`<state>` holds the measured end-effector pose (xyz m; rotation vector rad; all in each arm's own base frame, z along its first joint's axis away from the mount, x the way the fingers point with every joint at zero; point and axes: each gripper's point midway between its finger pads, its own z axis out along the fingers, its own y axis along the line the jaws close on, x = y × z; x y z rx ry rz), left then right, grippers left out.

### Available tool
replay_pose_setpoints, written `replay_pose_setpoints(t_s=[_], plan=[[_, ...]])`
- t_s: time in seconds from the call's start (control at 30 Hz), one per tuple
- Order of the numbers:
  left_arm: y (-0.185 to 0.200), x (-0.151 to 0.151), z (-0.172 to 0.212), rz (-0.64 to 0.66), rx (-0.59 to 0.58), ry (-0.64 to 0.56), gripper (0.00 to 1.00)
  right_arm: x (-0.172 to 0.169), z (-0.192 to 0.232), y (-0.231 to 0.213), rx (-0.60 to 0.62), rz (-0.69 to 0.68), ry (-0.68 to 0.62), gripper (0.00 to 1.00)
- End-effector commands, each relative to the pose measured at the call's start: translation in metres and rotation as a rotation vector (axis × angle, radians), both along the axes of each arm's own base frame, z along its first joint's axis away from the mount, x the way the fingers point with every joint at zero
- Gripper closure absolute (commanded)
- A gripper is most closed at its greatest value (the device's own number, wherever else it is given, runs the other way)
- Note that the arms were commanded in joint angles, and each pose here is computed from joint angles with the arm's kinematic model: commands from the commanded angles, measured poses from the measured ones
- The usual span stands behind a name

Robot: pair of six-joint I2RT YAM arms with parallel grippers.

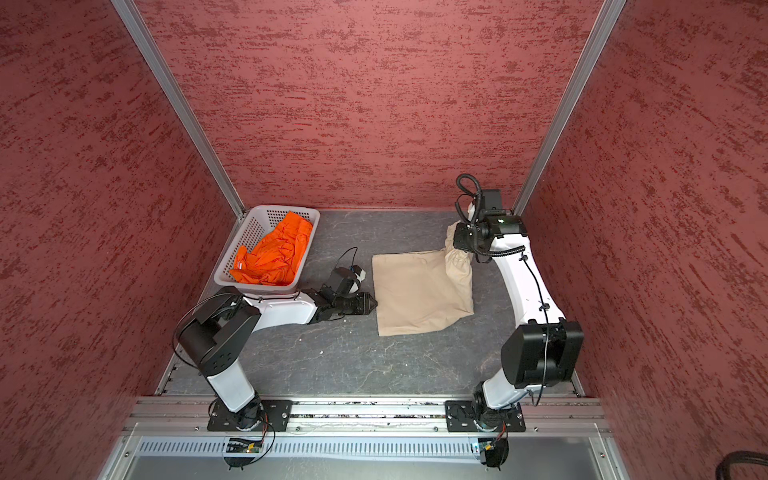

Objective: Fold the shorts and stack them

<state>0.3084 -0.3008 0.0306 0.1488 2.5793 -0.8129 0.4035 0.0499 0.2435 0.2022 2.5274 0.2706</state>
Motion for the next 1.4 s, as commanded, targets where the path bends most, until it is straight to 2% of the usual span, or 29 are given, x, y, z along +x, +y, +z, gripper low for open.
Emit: replay_pose_setpoints(t_s=[0.0, 0.27, 0.5, 0.77, 0.83, 0.97, 1.07, 1.2, 1.27, 1.37], plan=[[-0.008, 0.004, -0.008, 0.011, -0.017, -0.009, 0.61, -0.005, 0.019, 0.011, -0.050, -0.020, -0.066, 0.85], [-0.010, 0.002, -0.031, 0.017, 0.025, 0.019, 0.75, -0.014, 0.015, 0.072, -0.092, 0.066, -0.091, 0.85], [-0.010, 0.003, -0.030, 0.019, 0.033, 0.012, 0.75, -0.019, -0.009, 0.134, -0.088, 0.158, -0.064, 0.85], [-0.007, 0.003, -0.024, 0.020, 0.040, -0.007, 0.72, -0.027, -0.077, 0.204, -0.039, 0.261, 0.032, 0.82], [-0.003, 0.003, -0.019, 0.031, 0.044, -0.011, 0.67, -0.028, -0.096, 0.216, -0.023, 0.273, 0.066, 0.77], [0.012, 0.002, 0.004, 0.069, 0.058, -0.044, 0.52, -0.032, -0.119, 0.237, 0.033, 0.291, 0.107, 0.51], [0.031, -0.002, 0.027, 0.103, 0.057, -0.074, 0.47, -0.032, -0.103, 0.246, 0.084, 0.296, 0.079, 0.45], [0.064, -0.012, 0.050, 0.166, 0.056, -0.103, 0.46, -0.038, -0.066, 0.241, 0.125, 0.275, 0.016, 0.40], [0.080, -0.017, 0.060, 0.203, 0.046, -0.120, 0.46, -0.046, -0.058, 0.236, 0.115, 0.260, -0.003, 0.39], [0.101, -0.023, 0.068, 0.250, 0.031, -0.138, 0.46, -0.060, -0.072, 0.230, 0.041, 0.250, 0.029, 0.37]])
